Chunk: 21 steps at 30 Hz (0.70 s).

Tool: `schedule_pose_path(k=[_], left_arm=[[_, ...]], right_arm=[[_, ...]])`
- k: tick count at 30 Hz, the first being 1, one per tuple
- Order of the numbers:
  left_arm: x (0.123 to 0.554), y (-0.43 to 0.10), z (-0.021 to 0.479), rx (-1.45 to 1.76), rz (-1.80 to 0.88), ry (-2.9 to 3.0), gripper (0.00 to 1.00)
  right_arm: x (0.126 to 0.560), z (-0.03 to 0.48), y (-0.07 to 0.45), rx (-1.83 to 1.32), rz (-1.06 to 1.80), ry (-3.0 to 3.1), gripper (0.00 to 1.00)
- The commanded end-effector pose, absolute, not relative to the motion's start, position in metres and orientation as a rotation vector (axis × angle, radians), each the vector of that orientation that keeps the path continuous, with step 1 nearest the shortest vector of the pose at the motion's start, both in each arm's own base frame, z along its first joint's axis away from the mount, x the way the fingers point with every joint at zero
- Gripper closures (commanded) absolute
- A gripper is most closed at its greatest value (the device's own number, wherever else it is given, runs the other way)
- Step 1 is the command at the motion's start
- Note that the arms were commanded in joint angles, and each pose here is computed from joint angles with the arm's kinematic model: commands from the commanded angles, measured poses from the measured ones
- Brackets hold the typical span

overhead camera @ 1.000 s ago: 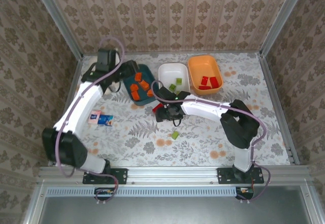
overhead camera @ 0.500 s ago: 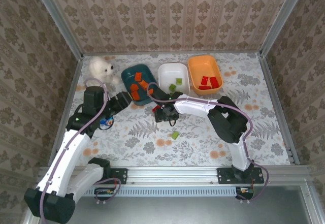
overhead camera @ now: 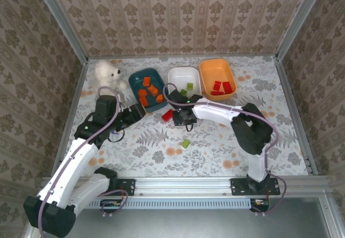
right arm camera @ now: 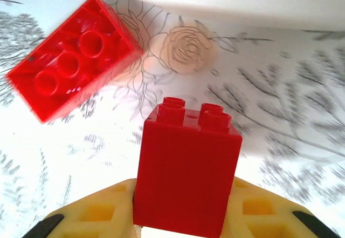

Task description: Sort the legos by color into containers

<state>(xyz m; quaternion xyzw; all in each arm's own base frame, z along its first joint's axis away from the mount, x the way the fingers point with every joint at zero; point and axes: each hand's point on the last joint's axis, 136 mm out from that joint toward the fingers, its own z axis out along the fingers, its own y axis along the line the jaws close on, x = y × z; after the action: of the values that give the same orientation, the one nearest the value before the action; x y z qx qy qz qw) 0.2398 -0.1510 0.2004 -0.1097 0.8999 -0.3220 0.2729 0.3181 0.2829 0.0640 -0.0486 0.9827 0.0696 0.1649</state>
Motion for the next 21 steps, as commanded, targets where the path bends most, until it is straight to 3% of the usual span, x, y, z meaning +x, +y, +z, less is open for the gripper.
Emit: schedule_pose_path(k=[1, 5, 10, 21], left_arm=[[0.237, -0.173, 0.197, -0.118, -0.848, 2.457, 0.26], [0.237, -0.202, 0.195, 0.029, -0.845, 2.477, 0.26], [0.244, -0.236, 0.198, 0.173, -0.868, 2.484, 0.26], [0.246, -0.275, 0.192, 0.386, -0.827, 2.509, 0.26]], right_arm=[[0.310, 0.117, 0.249, -0.083, 0.176, 2.706, 0.75], [0.317, 0.156, 0.195, 0.063, 0.171, 2.623, 0.75], [0.366, 0.184, 0.145, 0.180, 0.193, 2.545, 0.75], [0.521, 0.126, 0.110, 0.355, 0.293, 2.694, 0.73]])
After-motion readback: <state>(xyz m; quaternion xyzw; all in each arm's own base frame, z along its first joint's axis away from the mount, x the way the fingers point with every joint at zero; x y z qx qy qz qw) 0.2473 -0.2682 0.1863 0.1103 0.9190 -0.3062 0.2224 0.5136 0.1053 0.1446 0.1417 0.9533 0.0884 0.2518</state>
